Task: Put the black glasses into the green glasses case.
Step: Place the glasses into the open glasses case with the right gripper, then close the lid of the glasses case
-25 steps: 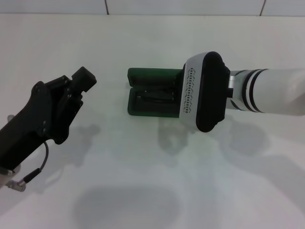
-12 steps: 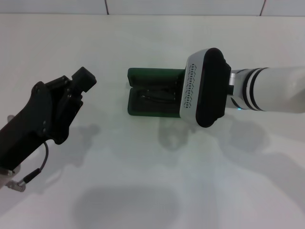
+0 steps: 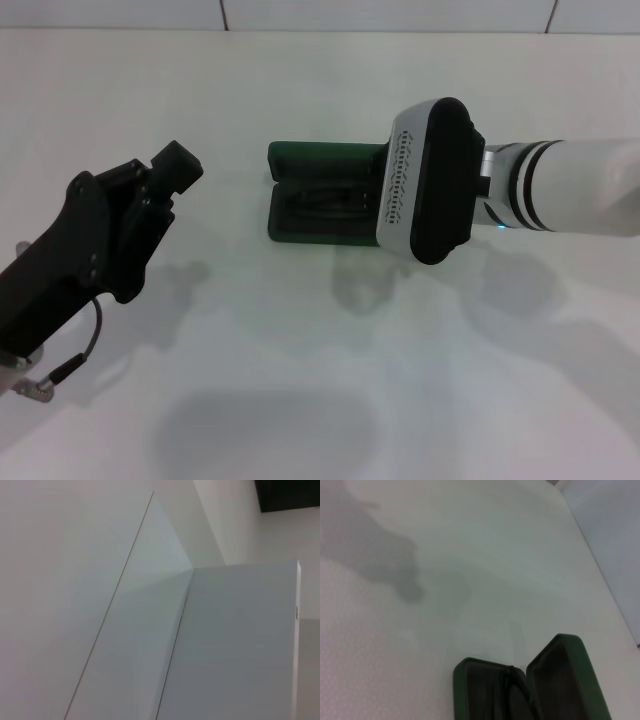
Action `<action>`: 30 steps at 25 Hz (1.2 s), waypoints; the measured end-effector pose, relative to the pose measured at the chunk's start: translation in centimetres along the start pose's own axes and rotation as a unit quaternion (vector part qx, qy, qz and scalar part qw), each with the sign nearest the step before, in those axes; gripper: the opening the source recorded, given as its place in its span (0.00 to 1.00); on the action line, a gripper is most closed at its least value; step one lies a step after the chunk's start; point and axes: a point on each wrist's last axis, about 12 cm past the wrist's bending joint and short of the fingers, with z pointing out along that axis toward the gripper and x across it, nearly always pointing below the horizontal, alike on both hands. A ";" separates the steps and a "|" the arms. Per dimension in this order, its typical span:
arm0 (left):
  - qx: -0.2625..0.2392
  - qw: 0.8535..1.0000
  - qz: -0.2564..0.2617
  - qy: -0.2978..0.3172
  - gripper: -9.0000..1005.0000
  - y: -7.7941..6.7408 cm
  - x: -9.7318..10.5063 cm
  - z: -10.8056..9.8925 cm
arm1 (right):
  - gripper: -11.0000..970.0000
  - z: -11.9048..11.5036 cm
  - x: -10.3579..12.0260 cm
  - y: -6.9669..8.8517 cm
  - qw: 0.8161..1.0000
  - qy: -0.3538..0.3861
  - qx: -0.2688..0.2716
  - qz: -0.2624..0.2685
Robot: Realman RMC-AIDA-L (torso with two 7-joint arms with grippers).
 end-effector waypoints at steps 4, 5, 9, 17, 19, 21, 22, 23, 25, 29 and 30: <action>0.000 1.000 0.000 0.000 0.04 0.0 0.0 0.0 | 0.11 0.0 0.2 0.0 1.000 0.002 0.001 0.002; 0.000 1.000 0.000 0.000 0.04 0.0 0.0 0.0 | 0.11 0.0 0.2 -0.1 1.000 0.002 0.001 0.003; 0.000 1.000 0.000 0.001 0.04 0.0 0.0 0.0 | 0.12 -0.1 0.2 -0.1 1.000 0.002 0.000 0.008; -0.003 1.000 0.000 0.001 0.04 -0.1 0.0 -0.2 | 0.12 -1.5 -0.4 1.1 1.000 -0.013 -0.010 0.022; -0.002 1.000 0.000 0.001 0.04 0.0 0.0 -0.1 | 0.12 -2.0 -0.6 1.4 0.999 -0.017 -0.012 0.029; -0.001 1.000 0.000 0.001 0.04 0.1 -0.1 -0.1 | 0.12 -2.6 -0.6 1.5 0.999 -0.024 -0.008 0.040; 0.000 1.000 0.001 0.001 0.04 0.1 -0.1 -0.1 | 0.12 -2.8 -0.5 1.5 0.999 -0.026 -0.004 0.047; 0.000 1.000 0.001 0.001 0.04 0.1 -0.2 0.0 | 0.13 -3.1 -0.3 1.5 0.998 -0.028 0.001 0.056; -0.001 1.000 0.002 0.000 0.04 0.2 -0.2 0.0 | 0.13 -3.9 0.0 1.3 0.996 -0.036 0.012 0.078; -0.009 1.000 0.007 -0.006 0.03 0.4 -0.5 -0.2 | 0.13 -6.0 1.4 0.5 0.987 -0.049 0.029 0.153; -0.011 1.000 0.008 -0.007 0.03 0.5 -0.6 -0.3 | 0.13 -6.6 1.7 0.2 0.983 -0.053 0.034 0.171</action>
